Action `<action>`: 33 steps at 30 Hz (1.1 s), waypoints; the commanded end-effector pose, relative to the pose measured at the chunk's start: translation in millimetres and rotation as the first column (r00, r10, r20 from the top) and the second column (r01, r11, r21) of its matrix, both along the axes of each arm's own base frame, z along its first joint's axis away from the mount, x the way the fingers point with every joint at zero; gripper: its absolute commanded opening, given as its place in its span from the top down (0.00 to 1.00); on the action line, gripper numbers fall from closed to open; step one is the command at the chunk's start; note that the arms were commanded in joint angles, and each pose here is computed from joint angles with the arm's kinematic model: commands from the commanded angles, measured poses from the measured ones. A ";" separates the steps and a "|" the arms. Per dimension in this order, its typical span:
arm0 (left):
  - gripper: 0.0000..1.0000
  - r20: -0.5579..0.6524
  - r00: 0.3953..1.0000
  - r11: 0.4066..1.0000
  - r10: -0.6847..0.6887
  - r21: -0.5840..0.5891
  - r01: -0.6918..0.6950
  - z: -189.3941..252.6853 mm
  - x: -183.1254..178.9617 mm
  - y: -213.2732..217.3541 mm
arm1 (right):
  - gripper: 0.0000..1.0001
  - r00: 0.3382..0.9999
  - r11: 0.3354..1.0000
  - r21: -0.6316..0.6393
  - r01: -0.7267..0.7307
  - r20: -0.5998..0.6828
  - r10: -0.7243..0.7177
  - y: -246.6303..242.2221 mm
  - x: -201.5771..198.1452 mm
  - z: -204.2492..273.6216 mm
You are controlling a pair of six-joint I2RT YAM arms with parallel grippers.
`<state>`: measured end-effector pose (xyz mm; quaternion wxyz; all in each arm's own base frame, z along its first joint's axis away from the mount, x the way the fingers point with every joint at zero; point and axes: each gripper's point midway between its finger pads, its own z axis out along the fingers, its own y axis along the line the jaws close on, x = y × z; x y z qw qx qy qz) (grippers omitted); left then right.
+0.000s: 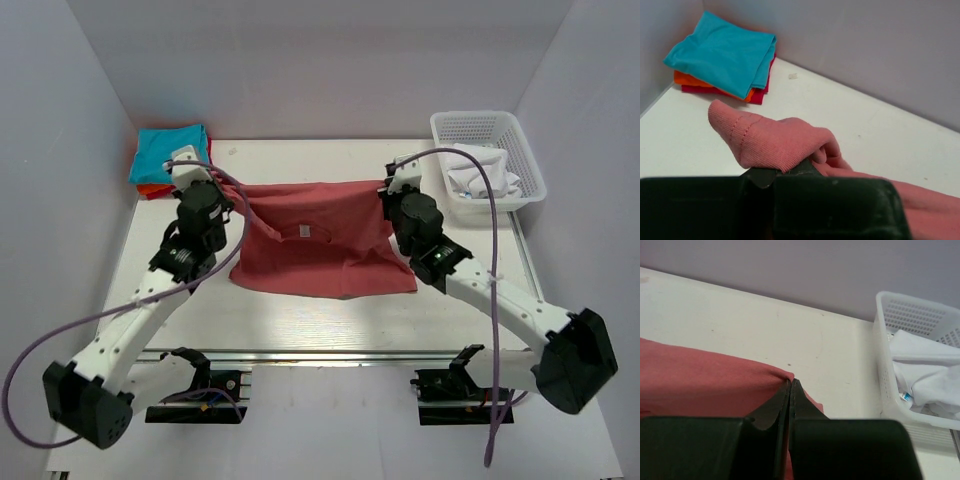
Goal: Fold and stack the t-shirts
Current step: Flatten out the tshirt
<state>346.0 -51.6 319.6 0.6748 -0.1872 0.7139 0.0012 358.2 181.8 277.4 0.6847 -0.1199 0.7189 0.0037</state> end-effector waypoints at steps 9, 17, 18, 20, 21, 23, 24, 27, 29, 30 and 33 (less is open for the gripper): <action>1.00 -0.013 0.988 0.987 0.155 0.051 -0.154 -5.2 80.7 3.4 | 1.00 0.989 0.989 0.046 0.138 0.039 -0.140 -18.1 93.3 15.7; 1.00 -0.126 0.986 0.991 0.111 0.094 -0.099 -58.1 170.3 -11.4 | 1.00 0.996 0.994 -0.065 0.093 -0.012 -0.094 -17.4 163.6 -22.5; 1.00 -0.146 0.982 0.990 0.116 0.100 -0.102 -71.7 188.4 -9.9 | 1.00 0.995 0.991 -0.090 0.096 -0.032 -0.099 -20.1 172.7 -37.2; 1.00 -0.160 0.982 0.992 0.102 0.089 -0.089 -74.1 210.6 -12.9 | 1.00 0.994 0.990 -0.115 0.084 -0.062 -0.091 -16.9 194.9 -56.2; 1.00 -0.214 0.971 0.992 0.103 0.095 -0.084 -106.7 226.1 -12.4 | 1.00 0.994 0.990 -0.109 0.086 -0.051 -0.092 -18.4 205.3 -51.3; 1.00 -0.224 0.970 0.994 0.098 0.077 -0.083 -108.7 251.3 -13.9 | 1.00 0.990 0.987 -0.099 0.124 -0.057 -0.130 -26.1 233.0 -67.2; 1.00 -0.241 0.964 0.993 0.109 0.078 -0.093 -116.8 263.3 -4.0 | 1.00 0.989 0.988 -0.089 0.128 -0.062 -0.134 -27.0 241.0 -72.7; 0.63 -0.288 0.952 0.995 0.098 0.058 -0.085 -147.8 306.8 -2.7 | 0.87 0.986 0.986 -0.100 0.136 -0.084 -0.145 -30.6 284.5 -91.6; 0.04 -0.279 0.960 0.999 0.032 0.024 -0.026 -150.9 332.6 -13.1 | 0.64 0.984 0.985 -0.091 0.143 -0.096 -0.152 -27.9 317.1 -90.4; 0.00 -0.282 0.959 1.000 0.009 0.015 -0.005 -152.3 335.9 -17.5 | 0.40 0.978 0.982 -0.111 0.150 -0.132 -0.164 -30.5 317.7 -95.5; 0.00 -0.227 0.973 0.999 -0.050 -0.019 0.047 -126.7 334.6 -22.0 | 0.10 0.978 0.978 -0.111 0.175 -0.096 -0.186 -32.5 313.0 -71.3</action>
